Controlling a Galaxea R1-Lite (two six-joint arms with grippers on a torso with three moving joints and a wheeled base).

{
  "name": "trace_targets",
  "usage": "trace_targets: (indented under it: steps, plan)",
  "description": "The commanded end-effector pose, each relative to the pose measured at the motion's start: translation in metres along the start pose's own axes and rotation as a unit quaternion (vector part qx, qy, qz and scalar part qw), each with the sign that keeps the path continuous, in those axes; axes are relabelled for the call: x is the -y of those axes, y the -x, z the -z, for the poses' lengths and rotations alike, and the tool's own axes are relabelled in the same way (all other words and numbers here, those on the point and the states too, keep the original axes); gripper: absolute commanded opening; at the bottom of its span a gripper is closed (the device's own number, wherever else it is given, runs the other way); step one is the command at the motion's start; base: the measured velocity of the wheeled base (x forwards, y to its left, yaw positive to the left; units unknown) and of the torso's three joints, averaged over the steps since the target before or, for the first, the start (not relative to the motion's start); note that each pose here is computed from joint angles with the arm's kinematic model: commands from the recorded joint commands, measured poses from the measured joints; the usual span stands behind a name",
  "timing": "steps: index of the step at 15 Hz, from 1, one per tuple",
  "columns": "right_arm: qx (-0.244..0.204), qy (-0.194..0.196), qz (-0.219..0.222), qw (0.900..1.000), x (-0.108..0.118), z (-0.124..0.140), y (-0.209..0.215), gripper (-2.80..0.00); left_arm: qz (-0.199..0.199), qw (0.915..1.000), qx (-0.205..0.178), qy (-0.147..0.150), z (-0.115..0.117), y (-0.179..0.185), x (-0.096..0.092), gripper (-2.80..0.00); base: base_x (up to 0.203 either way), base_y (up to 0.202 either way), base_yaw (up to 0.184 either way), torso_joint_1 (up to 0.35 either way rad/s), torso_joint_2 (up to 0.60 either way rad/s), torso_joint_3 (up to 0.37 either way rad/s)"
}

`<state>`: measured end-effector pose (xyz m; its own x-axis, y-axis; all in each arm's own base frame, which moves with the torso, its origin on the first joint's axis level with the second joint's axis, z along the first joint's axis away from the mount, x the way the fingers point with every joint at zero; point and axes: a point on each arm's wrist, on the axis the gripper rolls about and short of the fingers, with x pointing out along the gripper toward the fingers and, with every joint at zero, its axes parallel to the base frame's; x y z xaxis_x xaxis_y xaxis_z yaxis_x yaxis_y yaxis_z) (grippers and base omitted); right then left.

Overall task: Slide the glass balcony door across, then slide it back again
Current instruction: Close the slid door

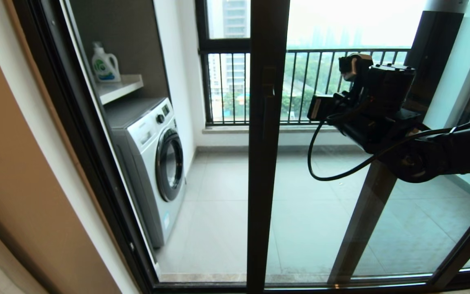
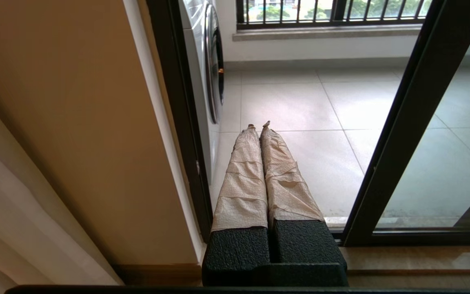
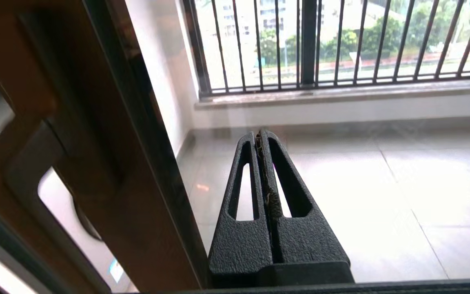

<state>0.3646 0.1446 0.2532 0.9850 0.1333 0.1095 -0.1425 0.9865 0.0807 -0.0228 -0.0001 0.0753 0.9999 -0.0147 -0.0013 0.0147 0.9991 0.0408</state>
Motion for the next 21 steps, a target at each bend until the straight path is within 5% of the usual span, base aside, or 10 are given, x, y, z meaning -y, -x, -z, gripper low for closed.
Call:
trace_targets:
  steps: [1, 7, 16, 21]
  plan:
    - [0.007, 0.000, 0.008, 1.000, 0.004, 0.002, -0.013, -2.80, 0.000, 1.0000, -0.001, 0.000, 0.000, 0.000, 0.000, -2.80, 0.000, 0.000, 0.000, 0.000, 0.00, 0.000]
    - [-0.004, 0.003, -0.002, 1.000, -0.008, 0.022, -0.032, -2.80, 0.000, 1.0000, -0.001, 0.000, 0.000, 0.000, 0.000, -2.80, 0.000, 0.000, 0.000, 0.000, 0.00, 0.000]
    - [0.019, 0.000, -0.046, 0.999, -0.031, -0.012, -0.016, -2.80, 0.000, 1.0000, -0.001, 0.000, 0.000, 0.000, 0.000, -2.80, 0.000, 0.000, 0.000, 0.000, 0.00, 0.000]
    - [0.007, 0.006, -0.051, 0.999, -0.030, -0.005, -0.020, -2.80, 0.000, 1.0000, -0.001, 0.000, 0.000, 0.000, 0.000, -2.80, 0.000, 0.000, 0.000, 0.000, 0.00, 0.000]
